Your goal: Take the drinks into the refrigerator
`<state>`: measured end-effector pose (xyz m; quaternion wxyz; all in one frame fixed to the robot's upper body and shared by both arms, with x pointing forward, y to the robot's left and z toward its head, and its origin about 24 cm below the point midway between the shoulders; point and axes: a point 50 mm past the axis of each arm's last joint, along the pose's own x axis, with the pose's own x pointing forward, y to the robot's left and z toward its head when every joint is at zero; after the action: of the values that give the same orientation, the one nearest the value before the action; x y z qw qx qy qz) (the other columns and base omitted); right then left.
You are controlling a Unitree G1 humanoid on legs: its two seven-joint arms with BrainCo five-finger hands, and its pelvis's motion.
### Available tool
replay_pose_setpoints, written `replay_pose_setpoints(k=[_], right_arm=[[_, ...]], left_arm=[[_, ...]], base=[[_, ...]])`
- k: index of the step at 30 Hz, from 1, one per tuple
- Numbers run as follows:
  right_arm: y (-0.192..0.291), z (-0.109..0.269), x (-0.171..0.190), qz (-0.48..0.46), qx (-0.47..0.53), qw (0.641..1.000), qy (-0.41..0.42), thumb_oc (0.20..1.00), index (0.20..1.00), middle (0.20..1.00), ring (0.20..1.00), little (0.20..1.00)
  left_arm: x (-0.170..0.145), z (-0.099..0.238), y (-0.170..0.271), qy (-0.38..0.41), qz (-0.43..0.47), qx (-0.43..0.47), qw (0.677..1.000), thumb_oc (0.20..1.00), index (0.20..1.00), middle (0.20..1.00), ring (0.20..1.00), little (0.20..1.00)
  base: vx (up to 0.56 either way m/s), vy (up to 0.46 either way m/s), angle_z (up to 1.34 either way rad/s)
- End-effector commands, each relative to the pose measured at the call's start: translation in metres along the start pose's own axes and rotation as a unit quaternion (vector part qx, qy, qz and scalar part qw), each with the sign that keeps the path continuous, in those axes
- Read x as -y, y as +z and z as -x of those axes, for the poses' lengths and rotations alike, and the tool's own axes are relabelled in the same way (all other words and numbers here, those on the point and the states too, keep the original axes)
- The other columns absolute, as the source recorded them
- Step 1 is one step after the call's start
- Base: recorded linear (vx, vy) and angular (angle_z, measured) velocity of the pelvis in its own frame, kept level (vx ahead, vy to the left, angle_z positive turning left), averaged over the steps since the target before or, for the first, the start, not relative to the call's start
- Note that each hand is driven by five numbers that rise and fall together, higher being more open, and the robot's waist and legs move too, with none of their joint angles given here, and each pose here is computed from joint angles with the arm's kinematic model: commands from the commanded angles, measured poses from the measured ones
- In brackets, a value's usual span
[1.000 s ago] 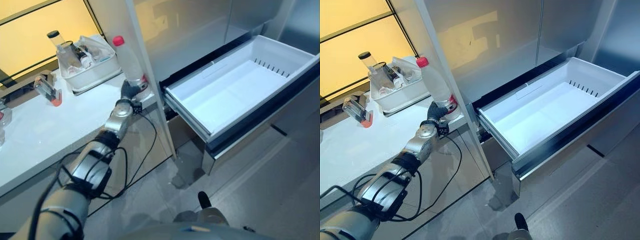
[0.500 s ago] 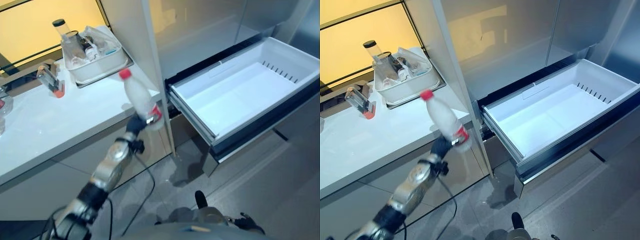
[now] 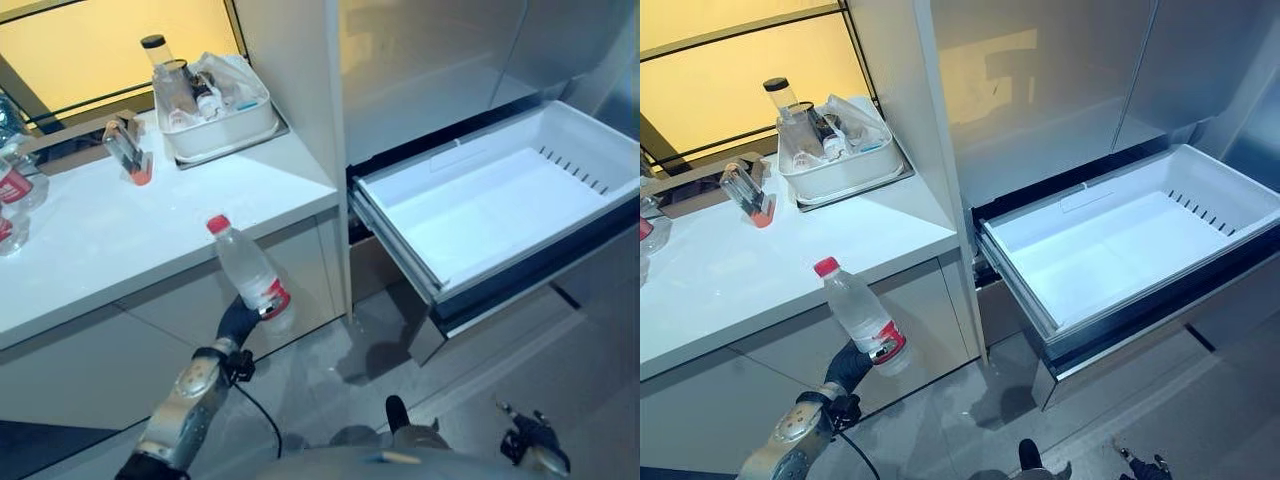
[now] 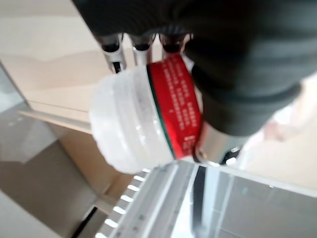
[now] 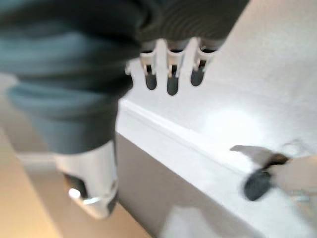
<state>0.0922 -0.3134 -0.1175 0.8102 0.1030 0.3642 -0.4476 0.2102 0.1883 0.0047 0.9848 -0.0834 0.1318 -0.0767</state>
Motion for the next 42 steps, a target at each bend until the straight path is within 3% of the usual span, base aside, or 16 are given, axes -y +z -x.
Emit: replay_pose_setpoints(k=[1, 4, 5, 7, 9, 14, 16, 19, 20, 24, 27, 33, 37, 42], right_arm=[[0.042, -0.005, 0.011, -0.094, 0.085, 0.991, -0.042, 1.000, 1.000, 1.000, 1.000, 1.000], [0.076, 0.003, 0.008, -0.141, 0.165, 0.975, -0.045, 1.000, 1.000, 1.000, 1.000, 1.000], [0.105, 0.015, 0.004, -0.141, 0.240, 0.960, -0.036, 1.000, 1.000, 1.000, 1.000, 1.000], [0.116, 0.022, 0.001, -0.148, 0.271, 0.951, -0.029, 1.000, 1.000, 1.000, 1.000, 1.000], [0.151, 0.049, -0.009, -0.121, 0.370, 0.921, 0.015, 1.000, 1.000, 1.000, 1.000, 1.000], [0.182, 0.085, -0.027, -0.092, 0.460, 0.879, 0.090, 1.000, 1.000, 1.000, 1.000, 1.000], [0.200, 0.112, -0.032, -0.040, 0.525, 0.840, 0.128, 1.000, 1.000, 1.000, 1.000, 1.000], [0.207, 0.124, -0.034, -0.023, 0.551, 0.822, 0.143, 1.000, 1.000, 1.000, 1.000, 1.000], [0.218, 0.142, -0.041, 0.012, 0.588, 0.790, 0.175, 1.000, 1.000, 1.000, 1.000, 1.000], [0.233, 0.167, -0.053, 0.071, 0.633, 0.734, 0.237, 1.000, 1.000, 1.000, 1.000, 1.000], [0.239, 0.177, -0.060, 0.080, 0.645, 0.711, 0.267, 1.000, 1.000, 1.000, 1.000, 1.000], [0.262, 0.200, -0.080, 0.139, 0.689, 0.648, 0.294, 1.000, 1.000, 1.000, 1.000, 1.000], [0.274, 0.209, -0.090, 0.161, 0.702, 0.621, 0.310, 1.000, 1.000, 1.000, 1.000, 1.000], [0.284, 0.207, -0.110, 0.201, 0.683, 0.614, 0.341, 1.000, 1.000, 1.000, 1.000, 1.000]], left_arm=[[0.010, -0.008, 0.072, -0.043, -0.016, 0.172, 0.984, 0.200, 0.200, 0.200, 0.200, 0.200], [0.006, -0.007, 0.070, -0.023, -0.010, 0.175, 0.984, 0.200, 0.200, 0.200, 0.200, 0.200], [0.001, -0.006, 0.069, -0.003, -0.012, 0.178, 0.984, 0.200, 0.200, 0.200, 0.200, 0.200], [0.001, -0.006, 0.067, 0.002, -0.010, 0.177, 0.984, 0.200, 0.200, 0.200, 0.200, 0.200], [-0.001, -0.007, 0.064, 0.010, -0.025, 0.170, 0.985, 0.200, 0.200, 0.200, 0.200, 0.200], [0.001, -0.012, 0.065, -0.008, -0.053, 0.162, 0.985, 0.200, 0.200, 0.200, 0.200, 0.200], [0.001, -0.012, 0.068, -0.025, -0.076, 0.160, 0.984, 0.200, 0.200, 0.200, 0.200, 0.200], [0.002, -0.014, 0.064, -0.035, -0.078, 0.152, 0.985, 0.200, 0.200, 0.200, 0.200, 0.200], [0.004, -0.016, 0.061, -0.041, -0.085, 0.143, 0.985, 0.200, 0.200, 0.200, 0.200, 0.200], [0.006, -0.019, 0.048, -0.059, -0.104, 0.114, 0.986, 0.200, 0.200, 0.200, 0.200, 0.200], [0.008, -0.021, 0.041, -0.066, -0.105, 0.099, 0.987, 0.200, 0.200, 0.200, 0.200, 0.200], [0.016, -0.027, 0.046, -0.085, -0.129, 0.108, 0.982, 0.200, 0.200, 0.200, 0.200, 0.200], [0.018, -0.028, 0.055, -0.092, -0.145, 0.123, 0.977, 0.200, 0.200, 0.200, 0.200, 0.200], [0.020, -0.032, 0.067, -0.104, -0.176, 0.140, 0.969, 0.200, 0.200, 0.200, 0.200, 0.200]], base=[[0.00, 0.000, 0.00], [0.00, 0.000, 0.00], [0.00, 0.000, 0.00], [0.00, 0.000, 0.00], [0.00, 0.000, 0.00], [0.00, 0.004, -0.03], [0.00, 0.002, -0.02], [0.00, 0.000, 0.00], [0.00, 0.000, 0.00], [0.00, 0.000, 0.00], [0.00, 0.000, 0.00], [0.00, -0.002, -0.01], [0.00, 0.000, 0.00], [0.00, -0.004, 0.01]])
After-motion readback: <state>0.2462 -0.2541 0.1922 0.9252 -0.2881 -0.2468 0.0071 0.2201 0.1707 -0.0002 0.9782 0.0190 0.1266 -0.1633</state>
